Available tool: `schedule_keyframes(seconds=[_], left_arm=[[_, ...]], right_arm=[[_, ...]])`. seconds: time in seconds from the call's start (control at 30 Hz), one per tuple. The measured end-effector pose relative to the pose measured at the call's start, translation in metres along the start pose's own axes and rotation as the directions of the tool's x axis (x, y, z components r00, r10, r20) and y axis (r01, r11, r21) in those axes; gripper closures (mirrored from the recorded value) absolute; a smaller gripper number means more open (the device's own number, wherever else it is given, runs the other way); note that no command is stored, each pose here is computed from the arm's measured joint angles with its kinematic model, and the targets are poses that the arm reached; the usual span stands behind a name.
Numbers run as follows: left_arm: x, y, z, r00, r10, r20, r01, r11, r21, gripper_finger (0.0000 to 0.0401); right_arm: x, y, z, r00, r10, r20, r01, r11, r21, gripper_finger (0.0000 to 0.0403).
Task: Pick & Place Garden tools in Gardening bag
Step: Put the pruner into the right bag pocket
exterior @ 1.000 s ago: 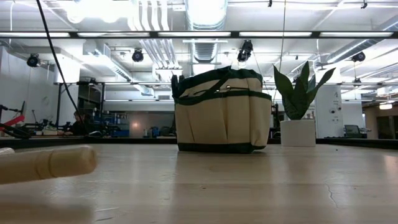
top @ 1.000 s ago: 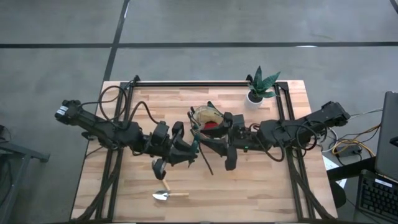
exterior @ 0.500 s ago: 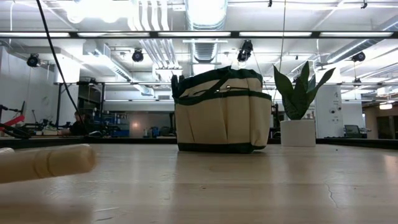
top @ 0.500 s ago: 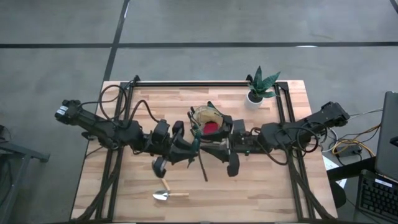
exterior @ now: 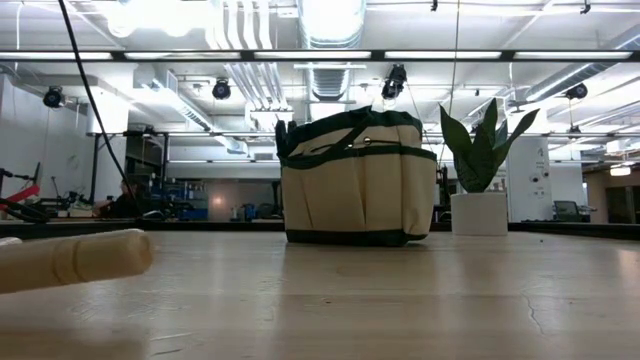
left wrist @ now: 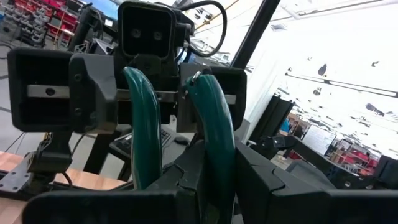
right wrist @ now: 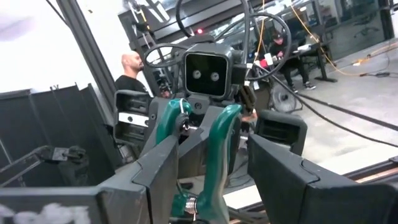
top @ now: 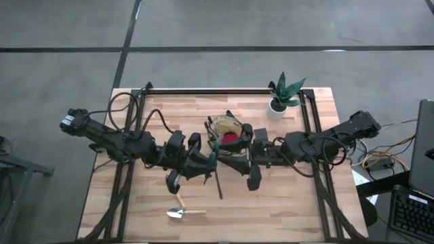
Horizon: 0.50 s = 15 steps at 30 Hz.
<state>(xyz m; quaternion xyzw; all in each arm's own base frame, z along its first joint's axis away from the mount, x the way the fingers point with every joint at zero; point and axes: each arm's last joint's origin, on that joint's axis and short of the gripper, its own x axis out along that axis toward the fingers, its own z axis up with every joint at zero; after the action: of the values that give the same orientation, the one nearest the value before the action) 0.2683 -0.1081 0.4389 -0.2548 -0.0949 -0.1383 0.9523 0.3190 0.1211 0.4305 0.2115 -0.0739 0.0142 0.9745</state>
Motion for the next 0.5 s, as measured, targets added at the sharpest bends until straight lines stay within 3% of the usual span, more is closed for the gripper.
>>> schedule_keyframes(seconds=[0.5], left_arm=[[0.0, 0.001, -0.001, 1.0, 0.003, -0.009, -0.003, 1.0, -0.013, 0.0335]], right_arm=[[0.019, -0.007, -0.017, 1.0, -0.009, 0.008, 0.008, 0.997, 0.079, 0.0235]])
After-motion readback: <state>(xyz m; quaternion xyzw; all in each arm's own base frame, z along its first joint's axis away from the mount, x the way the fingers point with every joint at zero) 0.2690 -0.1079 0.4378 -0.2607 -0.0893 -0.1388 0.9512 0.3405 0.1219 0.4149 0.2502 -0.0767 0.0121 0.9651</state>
